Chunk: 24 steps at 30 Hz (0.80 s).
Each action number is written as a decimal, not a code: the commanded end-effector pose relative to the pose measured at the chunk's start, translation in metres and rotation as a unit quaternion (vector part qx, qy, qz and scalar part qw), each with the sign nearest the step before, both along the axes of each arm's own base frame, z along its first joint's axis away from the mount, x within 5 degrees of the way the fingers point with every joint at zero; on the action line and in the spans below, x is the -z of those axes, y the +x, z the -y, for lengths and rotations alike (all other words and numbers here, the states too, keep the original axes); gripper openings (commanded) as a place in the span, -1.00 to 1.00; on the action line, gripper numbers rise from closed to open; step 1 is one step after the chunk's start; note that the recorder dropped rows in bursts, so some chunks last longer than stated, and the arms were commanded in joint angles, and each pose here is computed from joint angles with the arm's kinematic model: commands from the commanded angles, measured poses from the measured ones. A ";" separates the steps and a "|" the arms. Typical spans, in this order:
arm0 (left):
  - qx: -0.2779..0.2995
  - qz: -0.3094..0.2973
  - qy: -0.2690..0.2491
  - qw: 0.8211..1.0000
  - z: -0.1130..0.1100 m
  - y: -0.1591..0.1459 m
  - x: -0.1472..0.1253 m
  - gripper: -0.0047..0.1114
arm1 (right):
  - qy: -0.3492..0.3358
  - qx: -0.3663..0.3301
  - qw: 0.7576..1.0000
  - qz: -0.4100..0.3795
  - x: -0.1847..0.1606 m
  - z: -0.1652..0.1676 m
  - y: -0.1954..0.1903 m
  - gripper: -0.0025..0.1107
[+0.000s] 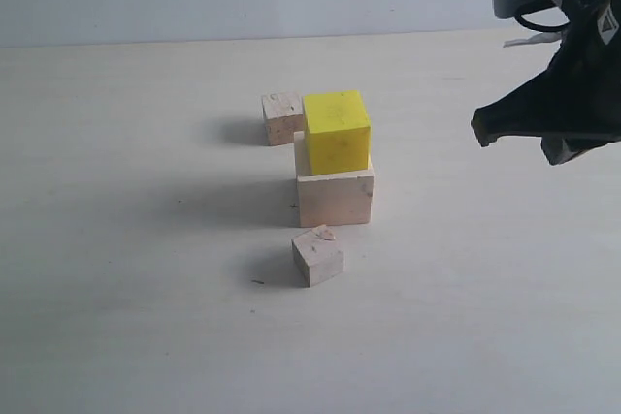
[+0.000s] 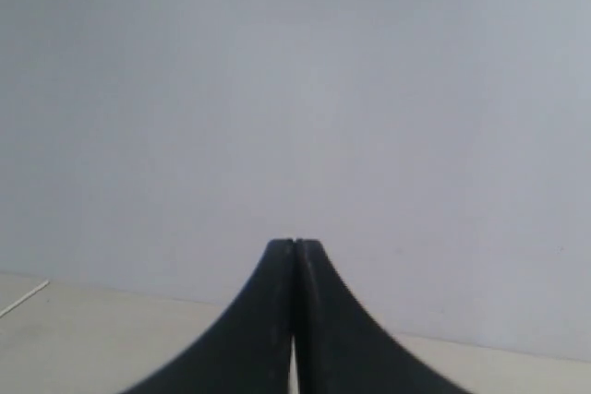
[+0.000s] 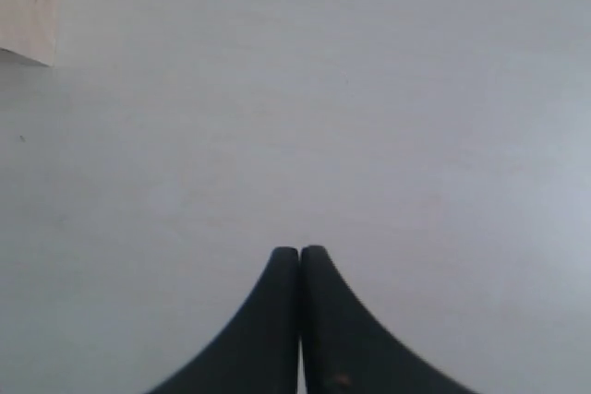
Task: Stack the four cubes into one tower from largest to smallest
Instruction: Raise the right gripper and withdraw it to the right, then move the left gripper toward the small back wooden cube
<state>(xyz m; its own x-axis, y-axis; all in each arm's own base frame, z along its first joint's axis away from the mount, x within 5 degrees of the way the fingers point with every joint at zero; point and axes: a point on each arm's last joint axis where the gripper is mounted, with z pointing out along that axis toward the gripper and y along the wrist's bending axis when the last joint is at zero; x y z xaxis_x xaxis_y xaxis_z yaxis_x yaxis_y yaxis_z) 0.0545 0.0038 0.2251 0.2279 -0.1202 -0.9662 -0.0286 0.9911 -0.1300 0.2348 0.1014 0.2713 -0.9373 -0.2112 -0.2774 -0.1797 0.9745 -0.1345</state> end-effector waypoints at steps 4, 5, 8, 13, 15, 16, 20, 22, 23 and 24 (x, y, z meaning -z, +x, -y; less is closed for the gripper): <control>0.017 -0.009 -0.038 0.999 0.001 0.001 -0.040 -0.92 | -0.004 -0.006 1.000 0.003 -0.001 0.002 -0.001 -0.96; 0.018 -0.020 -0.039 0.999 0.001 0.004 -0.049 -0.92 | -0.002 -0.006 1.000 0.006 -0.001 0.002 -0.001 -0.96; 0.027 -0.059 -0.040 0.997 0.003 0.016 -0.076 -0.92 | 0.002 -0.007 1.000 0.009 -0.001 0.001 0.000 -0.96; 0.062 -0.167 0.030 0.983 0.011 0.060 -0.120 -0.92 | 0.010 -0.008 1.000 0.015 -0.002 0.000 0.001 -0.96; 0.091 -0.231 0.057 0.967 0.019 0.081 -0.128 -0.92 | 0.015 -0.007 1.000 0.015 -0.002 -0.001 0.001 -0.96; 0.109 -0.264 0.075 0.955 0.024 0.094 -0.131 -0.92 | 0.018 -0.006 1.000 0.015 -0.002 -0.001 0.001 -0.96; 0.178 -0.359 0.136 0.906 0.046 0.143 -0.133 -0.92 | 0.022 -0.005 1.000 0.014 -0.001 -0.002 0.001 -0.96; 0.204 -0.381 0.140 0.891 0.057 0.162 -0.131 -0.92 | 0.025 -0.004 1.000 0.012 -0.001 -0.002 0.000 -0.96; 0.215 -0.389 0.131 0.886 0.063 0.172 -0.128 -0.92 | 0.027 -0.003 1.000 0.011 -0.001 -0.003 0.000 -0.96; 0.221 -0.393 0.124 0.884 0.068 0.180 -0.127 -0.92 | 0.027 -0.008 1.000 0.010 -0.001 -0.003 0.000 -0.96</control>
